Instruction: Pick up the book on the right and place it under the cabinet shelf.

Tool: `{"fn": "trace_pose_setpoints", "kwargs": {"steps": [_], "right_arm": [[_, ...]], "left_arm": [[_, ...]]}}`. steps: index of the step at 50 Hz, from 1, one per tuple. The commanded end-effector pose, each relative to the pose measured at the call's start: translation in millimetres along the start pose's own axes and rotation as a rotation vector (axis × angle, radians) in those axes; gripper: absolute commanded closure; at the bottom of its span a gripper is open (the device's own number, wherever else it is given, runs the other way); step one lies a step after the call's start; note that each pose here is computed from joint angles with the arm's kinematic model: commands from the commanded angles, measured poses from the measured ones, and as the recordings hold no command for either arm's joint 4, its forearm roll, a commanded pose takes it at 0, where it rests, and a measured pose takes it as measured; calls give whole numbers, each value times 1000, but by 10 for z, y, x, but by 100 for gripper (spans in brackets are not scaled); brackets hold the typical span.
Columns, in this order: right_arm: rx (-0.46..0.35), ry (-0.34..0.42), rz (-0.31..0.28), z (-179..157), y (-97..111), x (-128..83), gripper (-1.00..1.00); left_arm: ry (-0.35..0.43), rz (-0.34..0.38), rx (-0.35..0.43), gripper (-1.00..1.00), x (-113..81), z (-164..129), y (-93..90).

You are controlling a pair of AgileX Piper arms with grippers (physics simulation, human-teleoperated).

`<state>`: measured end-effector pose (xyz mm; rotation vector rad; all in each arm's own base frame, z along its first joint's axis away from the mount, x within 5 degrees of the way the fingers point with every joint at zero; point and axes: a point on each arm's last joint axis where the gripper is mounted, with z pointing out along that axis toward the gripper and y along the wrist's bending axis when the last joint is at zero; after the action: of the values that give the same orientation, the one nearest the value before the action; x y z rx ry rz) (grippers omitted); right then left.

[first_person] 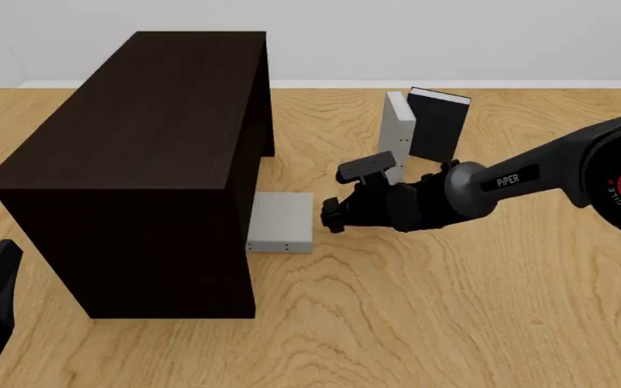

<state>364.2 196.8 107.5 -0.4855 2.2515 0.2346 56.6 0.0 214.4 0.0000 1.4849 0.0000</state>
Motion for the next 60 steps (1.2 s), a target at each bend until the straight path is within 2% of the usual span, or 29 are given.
{"fn": "trace_pose_setpoints", "kwargs": {"steps": [1, 14, 28, 60], "right_arm": [[-114, -2, 0, 108, 412, -8, -100], [-134, -26, -17, 45, 517, -117, -100], [-172, -43, -33, 30, 726, -190, -100], [-243, -62, -64, 95, 1156, -264, -100]], "left_arm": [[0, 0, 0, -100, 0, 0, 0], [0, 0, 0, -100, 0, 0, 0], [0, 0, 0, -100, 0, 0, 0], [0, 0, 0, -100, 0, 0, 0]]}}
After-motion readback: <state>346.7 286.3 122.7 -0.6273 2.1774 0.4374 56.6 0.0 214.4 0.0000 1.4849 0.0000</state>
